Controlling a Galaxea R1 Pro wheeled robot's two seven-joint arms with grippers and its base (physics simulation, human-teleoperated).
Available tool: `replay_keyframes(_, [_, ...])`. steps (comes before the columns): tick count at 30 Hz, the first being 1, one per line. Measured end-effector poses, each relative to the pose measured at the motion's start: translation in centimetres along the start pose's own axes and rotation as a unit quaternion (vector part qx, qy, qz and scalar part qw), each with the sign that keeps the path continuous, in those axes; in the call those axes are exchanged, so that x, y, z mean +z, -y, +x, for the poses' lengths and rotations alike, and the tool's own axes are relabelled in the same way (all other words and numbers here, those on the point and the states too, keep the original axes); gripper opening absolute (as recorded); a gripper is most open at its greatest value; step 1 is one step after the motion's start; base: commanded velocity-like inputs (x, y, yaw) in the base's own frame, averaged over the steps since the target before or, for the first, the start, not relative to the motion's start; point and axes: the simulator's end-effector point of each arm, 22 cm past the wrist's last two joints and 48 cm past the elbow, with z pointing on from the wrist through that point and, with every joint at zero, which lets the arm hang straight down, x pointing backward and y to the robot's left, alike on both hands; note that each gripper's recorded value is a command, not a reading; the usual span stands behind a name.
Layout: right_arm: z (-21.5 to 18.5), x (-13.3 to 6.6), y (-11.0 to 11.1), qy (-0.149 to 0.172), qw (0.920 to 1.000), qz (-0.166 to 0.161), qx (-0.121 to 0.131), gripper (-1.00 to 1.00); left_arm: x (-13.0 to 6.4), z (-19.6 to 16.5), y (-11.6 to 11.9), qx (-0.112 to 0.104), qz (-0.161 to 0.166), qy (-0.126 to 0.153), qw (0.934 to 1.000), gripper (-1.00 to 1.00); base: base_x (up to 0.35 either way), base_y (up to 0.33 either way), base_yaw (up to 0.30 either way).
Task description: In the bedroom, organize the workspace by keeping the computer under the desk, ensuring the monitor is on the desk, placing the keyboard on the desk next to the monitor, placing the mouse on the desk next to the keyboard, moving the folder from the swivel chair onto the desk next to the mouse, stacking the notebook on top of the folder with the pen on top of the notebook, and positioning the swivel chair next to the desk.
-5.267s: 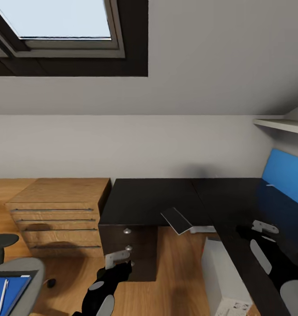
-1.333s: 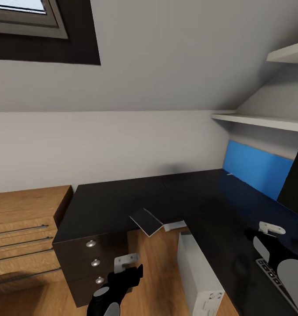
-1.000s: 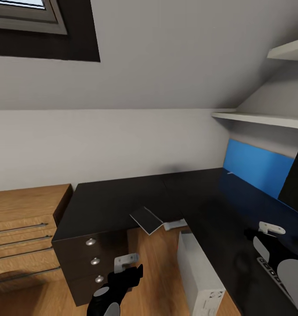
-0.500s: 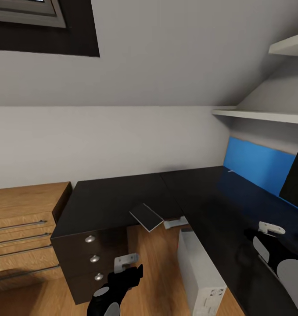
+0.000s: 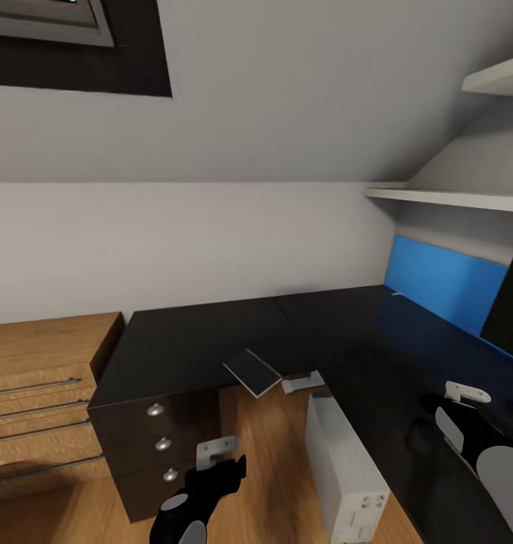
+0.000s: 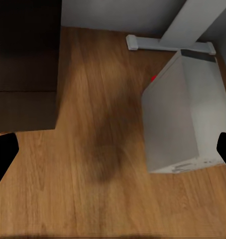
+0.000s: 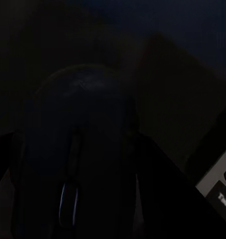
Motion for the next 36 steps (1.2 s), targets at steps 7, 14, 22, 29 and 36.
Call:
replay_keyframes(7, [0.0, 0.0, 0.0, 0.001, 1.0000, 0.000, 0.000, -1.00, 0.0, 0.0, 0.0, 0.000, 0.000, 0.000, 1.0000, 1.00, -0.036, 0.000, 0.000])
replay_keyframes(14, [0.0, 0.0, 0.0, 0.001, 1.0000, 0.000, 0.000, -1.00, 0.0, 0.1, -0.1, 0.002, -0.001, 0.000, 1.0000, 1.00, -0.001, 0.000, 0.000])
replay_keyframes(22, [-0.1, 0.0, 0.0, 0.001, 1.0000, 0.000, 0.000, -1.00, 0.1, 0.2, -0.2, 0.004, -0.001, -0.002, 1.0000, 1.00, 0.100, 0.000, 0.000])
replay_keyframes(29, [0.2, 0.2, 0.0, 0.001, 1.0000, 0.000, 0.000, -1.00, 0.0, 1.1, 1.2, 0.016, 0.011, -0.005, 0.9998, 1.00, 0.008, 0.000, 0.000])
replay_keyframes(36, [1.2, 0.8, -0.2, 0.001, 1.0000, 0.000, 0.000, -1.00, 0.6, 2.2, 0.3, 0.020, -0.009, -0.007, 0.9997, 1.00, 0.000, 0.000, 0.000])
